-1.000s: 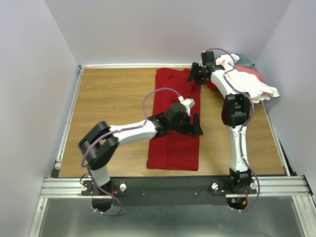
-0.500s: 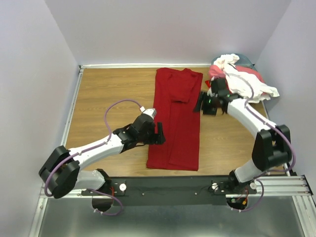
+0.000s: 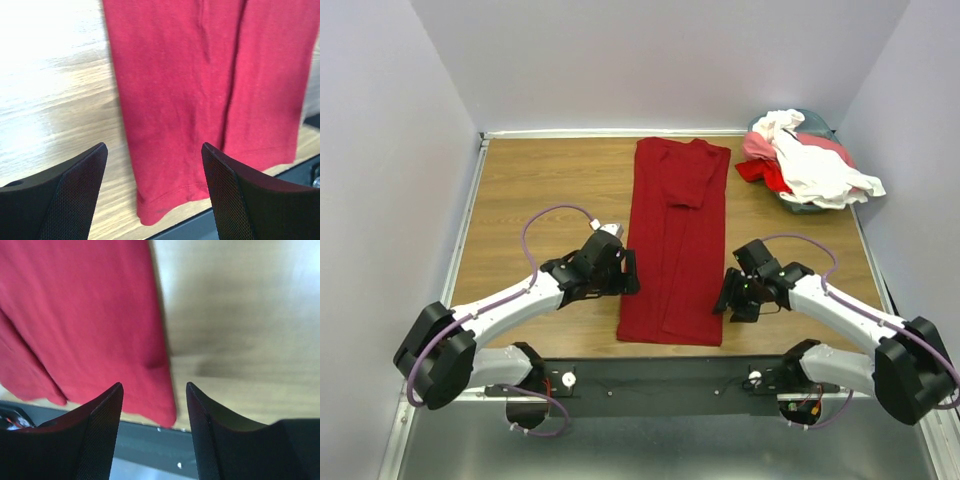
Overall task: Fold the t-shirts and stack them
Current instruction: Fold the tshirt
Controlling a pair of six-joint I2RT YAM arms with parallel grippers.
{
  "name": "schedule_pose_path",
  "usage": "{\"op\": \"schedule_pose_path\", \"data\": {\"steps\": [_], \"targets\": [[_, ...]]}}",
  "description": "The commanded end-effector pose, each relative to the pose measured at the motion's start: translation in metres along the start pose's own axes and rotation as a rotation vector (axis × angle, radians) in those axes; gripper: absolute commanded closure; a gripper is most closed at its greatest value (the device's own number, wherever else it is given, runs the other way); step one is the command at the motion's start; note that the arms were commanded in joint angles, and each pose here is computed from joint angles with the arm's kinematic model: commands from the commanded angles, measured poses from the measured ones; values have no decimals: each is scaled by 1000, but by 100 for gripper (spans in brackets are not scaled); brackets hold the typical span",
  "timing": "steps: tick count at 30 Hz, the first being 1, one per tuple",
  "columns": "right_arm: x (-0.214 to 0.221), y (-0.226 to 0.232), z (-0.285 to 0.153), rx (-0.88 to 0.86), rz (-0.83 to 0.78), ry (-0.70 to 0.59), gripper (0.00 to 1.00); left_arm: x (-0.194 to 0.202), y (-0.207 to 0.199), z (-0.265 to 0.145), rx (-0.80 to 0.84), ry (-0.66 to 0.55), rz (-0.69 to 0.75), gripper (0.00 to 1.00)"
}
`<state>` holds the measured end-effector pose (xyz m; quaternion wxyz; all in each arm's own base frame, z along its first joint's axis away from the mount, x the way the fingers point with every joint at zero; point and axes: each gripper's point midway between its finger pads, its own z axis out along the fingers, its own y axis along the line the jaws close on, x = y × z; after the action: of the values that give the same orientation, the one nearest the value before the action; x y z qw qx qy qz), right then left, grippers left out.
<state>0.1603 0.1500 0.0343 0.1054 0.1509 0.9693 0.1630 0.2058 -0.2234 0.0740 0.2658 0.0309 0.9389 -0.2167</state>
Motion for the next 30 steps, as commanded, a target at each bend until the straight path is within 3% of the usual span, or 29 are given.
{"op": "schedule_pose_path", "data": {"steps": [1,9,20,30], "targets": [[18,-2,-5,6,96,7,40,-1,7,-1,-40,14,29,16],[53,-19,-7,35,124,69,46,12,12,1,-20,43,31,17],[70,-9,4,47,109,103,53,26,15,-4,8,69,17,17],[73,-14,16,116,92,100,70,32,15,-10,4,94,-6,19]]}}
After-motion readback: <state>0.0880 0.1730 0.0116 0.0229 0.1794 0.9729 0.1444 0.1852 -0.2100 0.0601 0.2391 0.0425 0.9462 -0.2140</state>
